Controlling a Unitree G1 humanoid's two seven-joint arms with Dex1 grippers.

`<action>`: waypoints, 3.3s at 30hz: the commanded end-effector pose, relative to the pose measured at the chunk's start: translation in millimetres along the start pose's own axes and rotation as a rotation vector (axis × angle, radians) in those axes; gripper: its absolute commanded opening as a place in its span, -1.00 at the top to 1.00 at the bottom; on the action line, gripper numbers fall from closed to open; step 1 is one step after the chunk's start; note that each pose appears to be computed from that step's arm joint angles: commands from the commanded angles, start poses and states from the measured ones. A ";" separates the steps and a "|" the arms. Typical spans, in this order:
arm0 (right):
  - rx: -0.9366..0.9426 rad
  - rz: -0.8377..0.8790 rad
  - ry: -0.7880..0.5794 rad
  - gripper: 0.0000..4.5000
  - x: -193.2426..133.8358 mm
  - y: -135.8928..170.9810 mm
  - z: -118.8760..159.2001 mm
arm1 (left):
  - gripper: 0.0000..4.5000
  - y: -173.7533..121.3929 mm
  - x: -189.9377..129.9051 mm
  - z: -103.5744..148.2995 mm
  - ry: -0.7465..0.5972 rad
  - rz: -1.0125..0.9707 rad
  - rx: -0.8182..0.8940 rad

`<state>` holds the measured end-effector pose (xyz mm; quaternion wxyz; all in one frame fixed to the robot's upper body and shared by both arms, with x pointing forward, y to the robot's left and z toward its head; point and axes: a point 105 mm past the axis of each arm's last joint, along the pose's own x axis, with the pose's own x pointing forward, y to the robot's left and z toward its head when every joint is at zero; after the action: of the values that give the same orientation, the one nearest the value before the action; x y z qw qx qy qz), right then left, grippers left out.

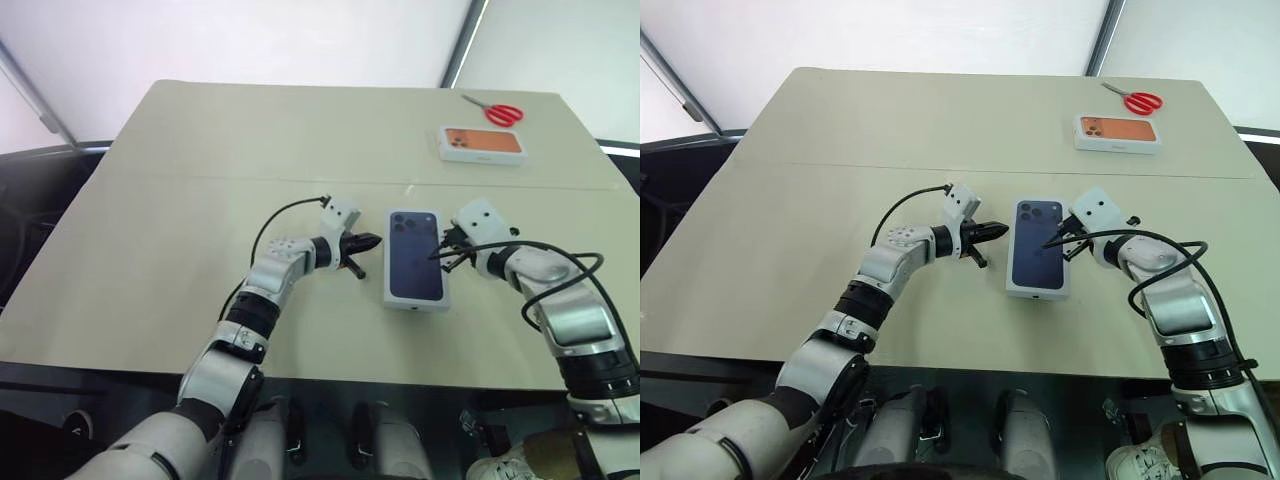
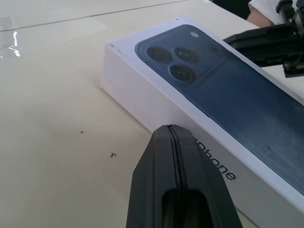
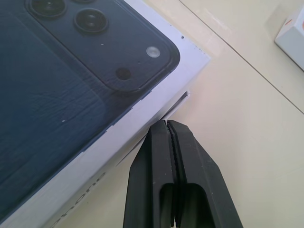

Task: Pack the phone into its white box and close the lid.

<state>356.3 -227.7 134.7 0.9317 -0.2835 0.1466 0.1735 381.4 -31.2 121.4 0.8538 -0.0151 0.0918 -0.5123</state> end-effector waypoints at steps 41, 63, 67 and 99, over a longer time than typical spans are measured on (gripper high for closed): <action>-0.108 -0.057 -0.019 0.99 8.9 -12.4 32.6 | 1.00 -2.1 28.5 29.9 -0.068 0.025 0.050; 0.002 -0.060 -0.159 0.99 2.8 -23.1 54.6 | 1.00 7.9 23.5 61.2 -0.168 0.079 0.033; -0.018 0.013 -0.095 0.99 11.0 0.3 38.3 | 1.00 -3.7 35.3 35.8 -0.087 0.047 0.050; 0.084 0.310 -0.317 -1.00 -34.1 -5.0 53.0 | -0.99 55.5 -138.7 40.8 -0.051 0.099 0.212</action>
<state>338.2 -209.1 175.1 0.9187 -0.1753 0.0866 0.3431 376.2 106.2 161.4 0.8746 0.0739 0.0411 -0.4774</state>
